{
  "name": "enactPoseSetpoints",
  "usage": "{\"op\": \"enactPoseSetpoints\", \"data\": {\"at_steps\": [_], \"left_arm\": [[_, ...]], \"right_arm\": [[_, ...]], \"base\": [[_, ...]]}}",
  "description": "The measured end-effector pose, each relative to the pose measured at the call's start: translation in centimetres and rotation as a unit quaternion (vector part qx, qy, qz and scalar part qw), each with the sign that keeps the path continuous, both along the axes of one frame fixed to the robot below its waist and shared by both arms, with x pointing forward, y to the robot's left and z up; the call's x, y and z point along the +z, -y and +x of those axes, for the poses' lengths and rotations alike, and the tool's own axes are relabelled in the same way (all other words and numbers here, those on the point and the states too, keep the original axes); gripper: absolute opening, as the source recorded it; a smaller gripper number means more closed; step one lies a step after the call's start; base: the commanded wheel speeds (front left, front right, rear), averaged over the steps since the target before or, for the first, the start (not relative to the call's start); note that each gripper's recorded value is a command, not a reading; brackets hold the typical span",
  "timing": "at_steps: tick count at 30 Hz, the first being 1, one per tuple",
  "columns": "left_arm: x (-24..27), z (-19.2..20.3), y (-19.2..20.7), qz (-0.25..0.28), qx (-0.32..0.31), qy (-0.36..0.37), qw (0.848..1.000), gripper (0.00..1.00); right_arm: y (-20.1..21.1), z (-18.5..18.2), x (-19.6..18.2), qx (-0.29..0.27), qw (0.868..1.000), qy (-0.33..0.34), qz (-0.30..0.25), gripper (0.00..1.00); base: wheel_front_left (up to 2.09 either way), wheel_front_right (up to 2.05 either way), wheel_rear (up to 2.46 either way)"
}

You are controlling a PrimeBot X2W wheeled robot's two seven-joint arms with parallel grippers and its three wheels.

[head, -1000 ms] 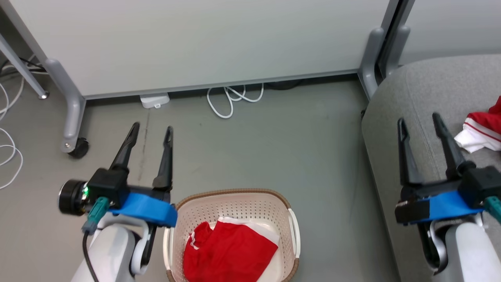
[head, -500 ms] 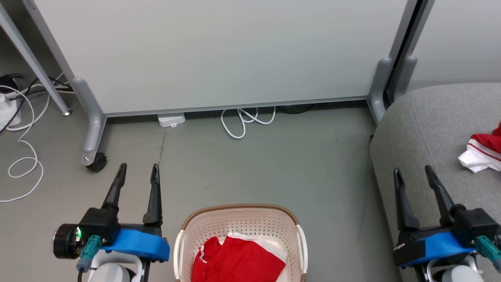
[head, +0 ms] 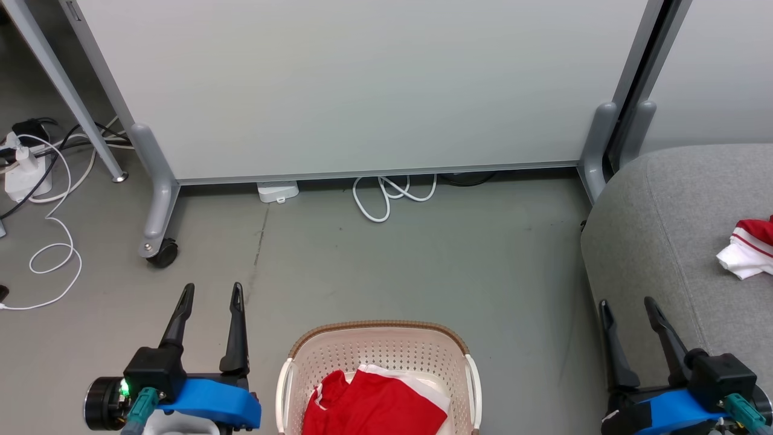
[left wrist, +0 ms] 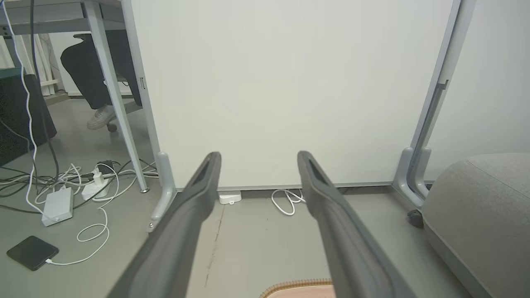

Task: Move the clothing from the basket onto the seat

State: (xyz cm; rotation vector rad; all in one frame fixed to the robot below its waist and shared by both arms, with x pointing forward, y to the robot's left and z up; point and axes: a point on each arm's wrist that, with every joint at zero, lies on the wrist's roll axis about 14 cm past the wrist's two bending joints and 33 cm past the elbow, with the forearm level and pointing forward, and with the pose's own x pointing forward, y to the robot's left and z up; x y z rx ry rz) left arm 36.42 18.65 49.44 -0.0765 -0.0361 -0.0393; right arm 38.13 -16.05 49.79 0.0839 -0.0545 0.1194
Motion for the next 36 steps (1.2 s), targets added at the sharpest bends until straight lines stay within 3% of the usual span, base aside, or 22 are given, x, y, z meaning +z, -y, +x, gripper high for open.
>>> {"op": "enactPoseSetpoints", "data": {"at_steps": [11, 23, 31, 36], "left_arm": [[-0.2, 0.3, 0.3, 0.006, -0.007, -0.003, 1.000, 1.00], [-0.3, 6.6, 4.7, 0.056, -0.104, -0.005, 0.993, 1.00], [-4.7, 10.8, 10.0, 0.096, -0.215, -0.055, 0.970, 1.00], [-9.7, 11.8, 12.9, 0.110, -0.277, -0.112, 0.948, 1.00]], "right_arm": [[-0.5, 0.1, -0.3, 0.007, 1.000, -0.005, 0.001, 1.00], [-0.2, 4.0, 1.3, 0.002, 1.000, 0.026, -0.006, 1.00], [0.8, 7.7, 1.0, -0.011, 0.999, 0.033, -0.010, 1.00], [1.6, 9.7, -0.1, -0.021, 0.999, 0.029, -0.015, 1.00]], "base": [[0.00, 0.00, 0.00], [0.00, 0.00, 0.00], [0.00, 0.00, 0.00], [0.00, 0.00, 0.00]]}}
